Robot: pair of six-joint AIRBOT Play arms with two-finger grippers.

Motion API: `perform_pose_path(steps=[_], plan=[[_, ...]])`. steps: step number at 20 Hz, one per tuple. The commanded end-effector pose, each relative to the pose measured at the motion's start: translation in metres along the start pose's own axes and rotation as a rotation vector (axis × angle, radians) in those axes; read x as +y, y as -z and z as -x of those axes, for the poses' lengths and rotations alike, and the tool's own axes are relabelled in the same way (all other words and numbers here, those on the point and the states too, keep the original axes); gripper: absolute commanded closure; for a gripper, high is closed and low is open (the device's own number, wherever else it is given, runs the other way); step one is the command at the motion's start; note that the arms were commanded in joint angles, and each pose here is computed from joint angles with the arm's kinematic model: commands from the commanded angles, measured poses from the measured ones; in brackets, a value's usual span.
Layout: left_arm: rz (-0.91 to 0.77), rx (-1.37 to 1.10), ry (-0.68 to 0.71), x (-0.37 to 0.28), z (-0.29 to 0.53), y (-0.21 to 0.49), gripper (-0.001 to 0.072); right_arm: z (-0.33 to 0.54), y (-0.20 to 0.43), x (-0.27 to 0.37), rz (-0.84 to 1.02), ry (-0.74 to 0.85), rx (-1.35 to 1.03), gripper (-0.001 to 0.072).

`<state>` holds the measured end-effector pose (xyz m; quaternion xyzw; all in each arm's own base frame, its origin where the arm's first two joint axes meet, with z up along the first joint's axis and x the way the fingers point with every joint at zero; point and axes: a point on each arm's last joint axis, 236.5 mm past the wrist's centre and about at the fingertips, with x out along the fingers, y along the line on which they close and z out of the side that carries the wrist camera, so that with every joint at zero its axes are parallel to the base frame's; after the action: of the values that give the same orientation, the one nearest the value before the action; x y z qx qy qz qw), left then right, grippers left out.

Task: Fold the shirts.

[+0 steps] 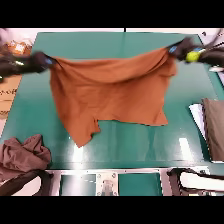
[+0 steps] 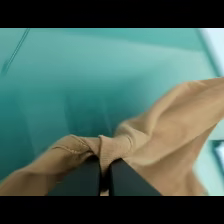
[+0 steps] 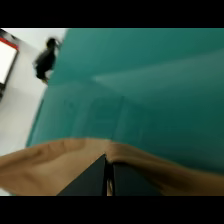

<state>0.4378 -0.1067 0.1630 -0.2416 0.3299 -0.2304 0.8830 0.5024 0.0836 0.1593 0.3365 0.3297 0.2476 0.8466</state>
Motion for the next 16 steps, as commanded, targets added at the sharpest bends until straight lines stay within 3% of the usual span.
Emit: perform_pose_path(steps=[1, 4, 5, 6, 7, 10, 11, 12, 14, 16], plan=[[0.096, 0.056, -0.126, 0.084, -0.095, 0.048, 0.0679, -0.084, 0.052, -0.098, -0.141, 0.094, 0.114, 0.0697], [0.15, 0.106, -0.137, 0.113, -0.133, 0.059, 0.0678, -0.104, 0.065, -0.14, -0.2, 0.127, 0.147, 0.0686], [0.154, 0.11, -0.136, 0.117, -0.135, 0.057, 0.0673, -0.1, 0.061, -0.147, -0.217, 0.136, 0.135, 0.0536], [0.149, 0.112, -0.132, 0.119, -0.132, 0.052, 0.0411, -0.091, 0.052, -0.153, -0.23, 0.14, 0.118, 0.0384], [0.146, 0.117, -0.118, 0.118, -0.126, 0.044, 0.0125, -0.077, 0.042, -0.157, -0.251, 0.132, 0.11, 0.0358], [0.126, 0.173, -0.077, 0.126, -0.084, 0.021, 0.0097, -0.018, 0.024, -0.17, -0.337, 0.081, 0.13, 0.0374], [0.136, 0.195, -0.056, 0.129, -0.067, 0.015, 0.0097, 0.0, 0.025, -0.174, -0.357, 0.065, 0.144, 0.0537], [0.148, 0.216, -0.04, 0.133, -0.05, 0.012, 0.0097, 0.017, 0.029, -0.176, -0.38, 0.046, 0.166, 0.0646], [0.198, 0.274, -0.018, 0.144, -0.021, 0.02, 0.0097, 0.04, 0.043, -0.181, -0.427, 0.02, 0.21, 0.063], [0.252, 0.398, -0.068, 0.164, 0.003, 0.049, 0.0097, 0.048, 0.068, -0.187, -0.475, 0.027, 0.262, 0.0696]])
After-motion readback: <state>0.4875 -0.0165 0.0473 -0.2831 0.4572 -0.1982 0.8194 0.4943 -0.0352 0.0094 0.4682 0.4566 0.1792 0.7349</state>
